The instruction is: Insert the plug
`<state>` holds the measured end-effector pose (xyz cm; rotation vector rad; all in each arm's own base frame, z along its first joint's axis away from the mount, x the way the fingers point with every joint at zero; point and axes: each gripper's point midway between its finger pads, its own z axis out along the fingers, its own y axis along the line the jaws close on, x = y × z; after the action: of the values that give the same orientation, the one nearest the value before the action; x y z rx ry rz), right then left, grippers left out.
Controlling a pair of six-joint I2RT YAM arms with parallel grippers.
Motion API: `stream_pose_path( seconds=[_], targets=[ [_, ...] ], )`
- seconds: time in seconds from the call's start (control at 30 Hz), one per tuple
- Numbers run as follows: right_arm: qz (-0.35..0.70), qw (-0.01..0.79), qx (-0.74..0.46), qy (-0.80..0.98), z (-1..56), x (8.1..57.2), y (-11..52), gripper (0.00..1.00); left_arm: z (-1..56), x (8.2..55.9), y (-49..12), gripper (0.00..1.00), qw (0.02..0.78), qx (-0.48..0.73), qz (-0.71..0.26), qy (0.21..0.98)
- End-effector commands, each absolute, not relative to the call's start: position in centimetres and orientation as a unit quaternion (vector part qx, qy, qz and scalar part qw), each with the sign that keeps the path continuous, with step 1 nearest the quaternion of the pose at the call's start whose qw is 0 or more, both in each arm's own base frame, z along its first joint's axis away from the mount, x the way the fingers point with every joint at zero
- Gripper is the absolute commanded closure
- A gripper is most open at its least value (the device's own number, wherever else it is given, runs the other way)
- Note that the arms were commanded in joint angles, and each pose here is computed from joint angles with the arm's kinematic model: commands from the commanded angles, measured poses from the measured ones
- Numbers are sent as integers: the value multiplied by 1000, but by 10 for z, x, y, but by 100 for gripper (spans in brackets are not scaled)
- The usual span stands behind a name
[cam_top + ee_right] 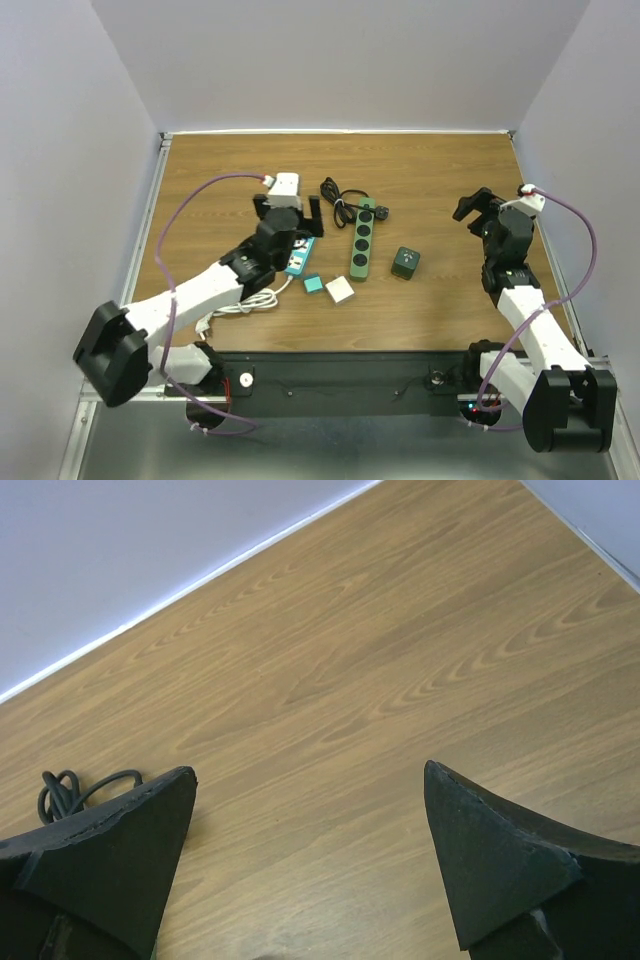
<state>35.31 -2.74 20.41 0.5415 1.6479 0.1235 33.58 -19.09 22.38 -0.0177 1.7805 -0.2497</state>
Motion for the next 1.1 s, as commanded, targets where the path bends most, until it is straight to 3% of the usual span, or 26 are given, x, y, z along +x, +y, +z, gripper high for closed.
stream_pose_path(
  seconds=[0.0,0.23,0.47,1.07],
  targets=[
    [53,652,239,717,214,354,-28,0,249,340,-228,1,644,-25,-129,753],
    [50,644,240,725,208,352,-29,0,220,323,-300,1,596,74,-195,776],
    [57,637,233,733,204,355,-24,0,167,257,-348,1,525,252,-249,774],
    [69,632,220,740,203,357,-18,0,79,216,-325,1,428,328,-230,810]
  ],
)
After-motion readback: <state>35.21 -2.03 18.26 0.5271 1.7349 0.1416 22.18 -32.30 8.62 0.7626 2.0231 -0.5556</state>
